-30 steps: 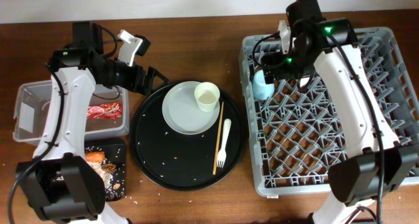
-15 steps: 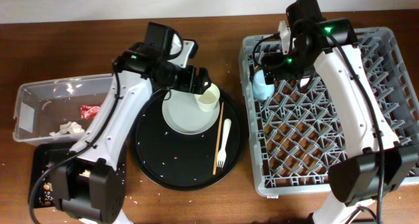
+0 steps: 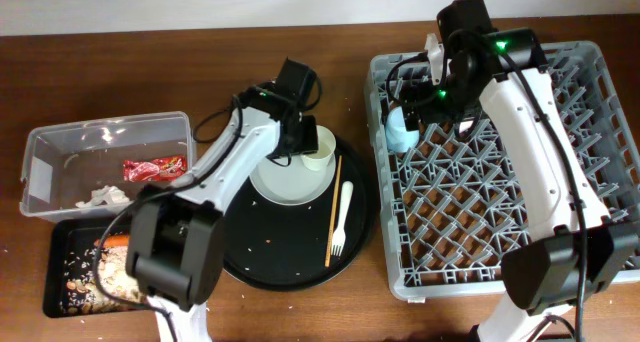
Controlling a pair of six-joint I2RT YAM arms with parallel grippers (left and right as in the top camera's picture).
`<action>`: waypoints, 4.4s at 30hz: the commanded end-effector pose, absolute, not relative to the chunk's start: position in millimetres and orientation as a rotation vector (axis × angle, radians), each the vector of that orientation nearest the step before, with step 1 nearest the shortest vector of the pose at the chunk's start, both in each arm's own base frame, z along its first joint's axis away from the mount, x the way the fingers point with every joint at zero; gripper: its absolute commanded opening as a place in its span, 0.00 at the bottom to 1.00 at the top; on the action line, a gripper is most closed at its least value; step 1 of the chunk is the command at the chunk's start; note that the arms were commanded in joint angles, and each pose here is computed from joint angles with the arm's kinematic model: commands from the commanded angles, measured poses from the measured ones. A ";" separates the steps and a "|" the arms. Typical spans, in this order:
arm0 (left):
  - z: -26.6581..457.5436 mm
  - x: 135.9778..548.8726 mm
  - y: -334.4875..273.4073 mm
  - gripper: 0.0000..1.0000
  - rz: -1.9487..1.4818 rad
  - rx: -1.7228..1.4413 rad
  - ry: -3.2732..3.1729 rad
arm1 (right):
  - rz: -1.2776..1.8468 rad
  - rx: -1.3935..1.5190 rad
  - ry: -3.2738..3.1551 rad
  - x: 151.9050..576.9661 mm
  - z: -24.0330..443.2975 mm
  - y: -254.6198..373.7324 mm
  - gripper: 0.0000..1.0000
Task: Sort waste into correct bins and load items into the dishwasher rack
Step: 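Grasp the cream cup with the left gripper and lift it, then hand the cream cup from the left gripper to the right gripper, then carry the cream cup into the rack and lower it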
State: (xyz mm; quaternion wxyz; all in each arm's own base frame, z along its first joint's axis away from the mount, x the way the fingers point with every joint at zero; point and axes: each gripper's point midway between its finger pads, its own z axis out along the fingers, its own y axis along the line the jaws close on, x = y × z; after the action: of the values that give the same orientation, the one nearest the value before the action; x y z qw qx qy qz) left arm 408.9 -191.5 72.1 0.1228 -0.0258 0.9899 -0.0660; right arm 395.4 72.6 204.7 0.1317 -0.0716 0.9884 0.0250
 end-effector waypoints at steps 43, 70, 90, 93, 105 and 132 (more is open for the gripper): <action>288.7 352.2 -173.5 0.00 -1.580 0.822 1.813 | 1.549 -1.141 2.007 308.2 319.7 281.7 0.94; 275.9 352.4 -185.0 0.00 -1.506 0.882 1.869 | 1.588 -1.152 1.940 308.0 328.5 284.7 0.75; 285.3 360.7 -173.4 0.00 -1.511 0.853 1.813 | 1.515 -1.160 2.094 298.7 308.0 285.3 0.88; 292.6 365.9 -155.4 0.00 -1.525 0.796 1.780 | 1.530 -1.167 2.109 293.1 307.2 287.6 0.88; 300.0 351.2 -156.4 0.00 -1.704 0.670 1.824 | 1.432 -1.239 2.048 299.8 304.3 299.8 0.96; 221.4 329.7 -143.6 0.20 -1.409 0.586 2.420 | 1.496 -1.209 1.865 318.1 330.7 298.7 0.46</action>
State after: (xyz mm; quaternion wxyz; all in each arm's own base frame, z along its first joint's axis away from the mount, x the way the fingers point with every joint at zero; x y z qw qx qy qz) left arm 332.4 -156.0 256.3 0.1725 0.1997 0.7833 -0.5628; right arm 323.9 302.4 299.3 0.2089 -0.4393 0.7131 0.5048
